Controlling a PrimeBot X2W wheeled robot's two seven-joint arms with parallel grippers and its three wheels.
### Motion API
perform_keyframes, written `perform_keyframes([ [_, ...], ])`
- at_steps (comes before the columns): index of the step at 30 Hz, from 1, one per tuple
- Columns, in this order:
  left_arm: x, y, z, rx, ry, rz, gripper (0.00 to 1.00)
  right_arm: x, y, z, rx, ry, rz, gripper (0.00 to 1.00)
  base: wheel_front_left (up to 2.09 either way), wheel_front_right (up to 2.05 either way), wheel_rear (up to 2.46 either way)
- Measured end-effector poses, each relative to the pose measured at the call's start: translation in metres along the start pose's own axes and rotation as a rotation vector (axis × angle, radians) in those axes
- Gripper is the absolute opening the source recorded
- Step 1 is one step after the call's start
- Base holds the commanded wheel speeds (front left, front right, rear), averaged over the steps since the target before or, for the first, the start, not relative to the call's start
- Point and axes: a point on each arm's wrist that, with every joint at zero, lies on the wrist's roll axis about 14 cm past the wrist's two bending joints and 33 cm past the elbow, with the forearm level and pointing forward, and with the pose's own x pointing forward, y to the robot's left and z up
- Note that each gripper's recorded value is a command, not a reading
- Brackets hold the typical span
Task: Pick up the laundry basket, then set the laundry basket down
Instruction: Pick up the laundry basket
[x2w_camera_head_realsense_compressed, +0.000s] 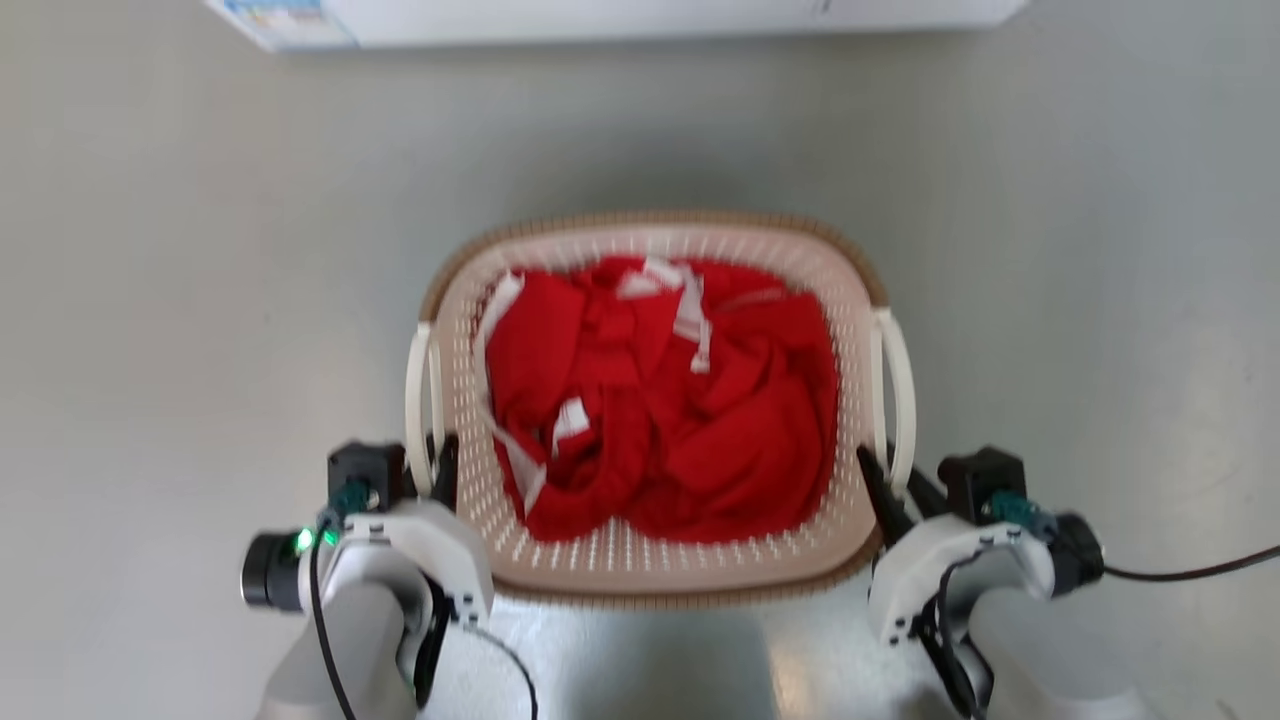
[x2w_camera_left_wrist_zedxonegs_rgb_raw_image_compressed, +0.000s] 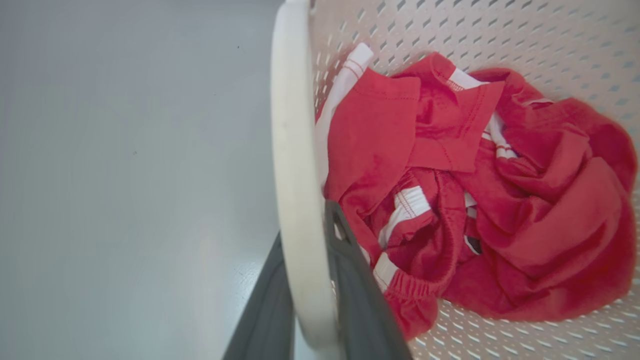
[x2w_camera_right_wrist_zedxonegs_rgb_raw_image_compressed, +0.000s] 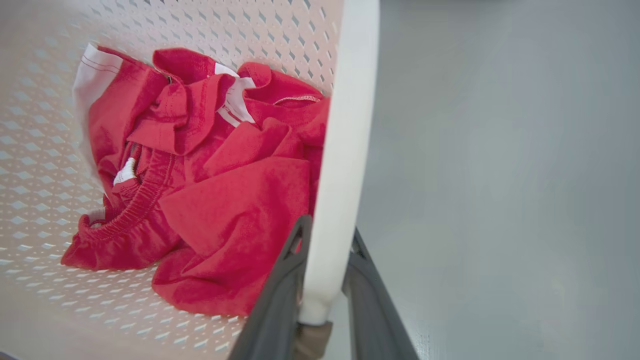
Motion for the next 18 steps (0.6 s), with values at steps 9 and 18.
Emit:
perform_keyframes([
  [9,-0.038,-0.016,-0.004,0.027,0.022,-0.030,0.00,-0.040,0.017,-0.001,0.034,-0.002,-0.006,0.00,0.00,0.00,0.00],
  [18,-0.084,-0.036,-0.010,0.034,0.045,-0.055,0.00,-0.085,0.038,-0.001,0.034,-0.017,-0.004,0.00,0.00,0.00,0.00],
])
